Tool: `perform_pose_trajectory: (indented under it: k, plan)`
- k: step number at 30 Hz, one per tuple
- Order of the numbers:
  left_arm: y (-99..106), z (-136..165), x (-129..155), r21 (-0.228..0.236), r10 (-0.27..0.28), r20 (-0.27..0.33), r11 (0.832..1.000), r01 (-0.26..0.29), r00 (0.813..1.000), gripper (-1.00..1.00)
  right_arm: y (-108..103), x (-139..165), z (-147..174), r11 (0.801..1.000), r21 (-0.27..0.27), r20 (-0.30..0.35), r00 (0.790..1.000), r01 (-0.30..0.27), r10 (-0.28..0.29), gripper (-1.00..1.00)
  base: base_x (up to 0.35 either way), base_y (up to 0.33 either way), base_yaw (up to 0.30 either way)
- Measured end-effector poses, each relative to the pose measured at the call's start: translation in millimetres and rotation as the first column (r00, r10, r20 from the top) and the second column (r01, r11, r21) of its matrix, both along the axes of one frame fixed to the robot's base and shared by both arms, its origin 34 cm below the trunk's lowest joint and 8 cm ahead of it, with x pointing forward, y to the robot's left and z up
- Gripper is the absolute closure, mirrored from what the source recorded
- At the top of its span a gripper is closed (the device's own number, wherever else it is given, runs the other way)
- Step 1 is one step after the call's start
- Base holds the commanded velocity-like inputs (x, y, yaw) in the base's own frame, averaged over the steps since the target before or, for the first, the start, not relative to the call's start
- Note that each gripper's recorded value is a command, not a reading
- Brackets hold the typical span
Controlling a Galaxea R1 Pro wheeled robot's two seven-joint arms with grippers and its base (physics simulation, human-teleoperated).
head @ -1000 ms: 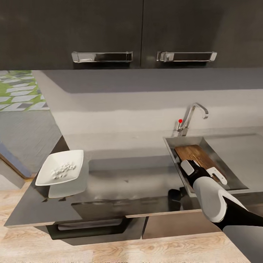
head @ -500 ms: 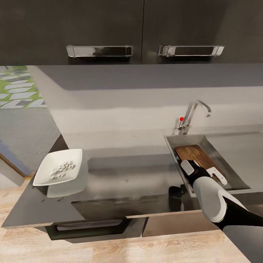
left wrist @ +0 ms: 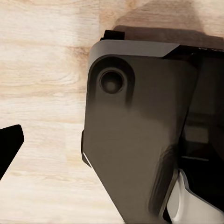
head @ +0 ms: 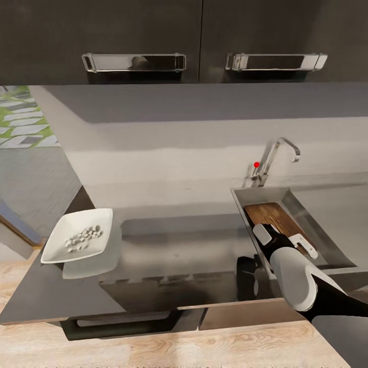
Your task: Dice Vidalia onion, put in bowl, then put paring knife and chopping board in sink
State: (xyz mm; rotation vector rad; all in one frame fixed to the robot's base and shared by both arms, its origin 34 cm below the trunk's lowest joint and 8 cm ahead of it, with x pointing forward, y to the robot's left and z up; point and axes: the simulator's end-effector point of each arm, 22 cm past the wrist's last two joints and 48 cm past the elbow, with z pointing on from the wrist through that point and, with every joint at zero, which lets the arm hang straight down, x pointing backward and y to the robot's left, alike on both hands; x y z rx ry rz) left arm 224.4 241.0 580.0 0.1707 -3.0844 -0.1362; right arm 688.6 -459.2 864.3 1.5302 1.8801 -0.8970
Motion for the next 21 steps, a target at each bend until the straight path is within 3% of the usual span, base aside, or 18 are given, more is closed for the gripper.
perform_pose_trajectory:
  k: [19, 20, 21]
  plan:
    - [0.0, -1.6, -6.5, 0.0, 0.001, -0.016, 1.0, -0.001, 1.0, -1.0, -0.1, -2.2, -8.6, 1.0, -0.001, -0.016, 1.0, 0.001, -0.001, 1.0, 0.0, 0.0, 0.0]
    - [0.0, -1.6, -6.5, 0.0, 0.001, -0.016, 1.0, -0.001, 1.0, -1.0, -0.1, -2.2, -8.6, 1.0, -0.001, -0.016, 1.0, 0.001, -0.001, -1.0, 0.0, 0.0, 0.0]
    - [0.0, -1.6, -6.5, 0.0, 0.0, -0.016, 1.0, 0.0, 1.0, -1.0, -0.2, -1.9, -8.5, 1.0, -0.001, -0.015, 1.0, 0.0, 0.0, -1.0, 0.0, 0.0, 0.0]
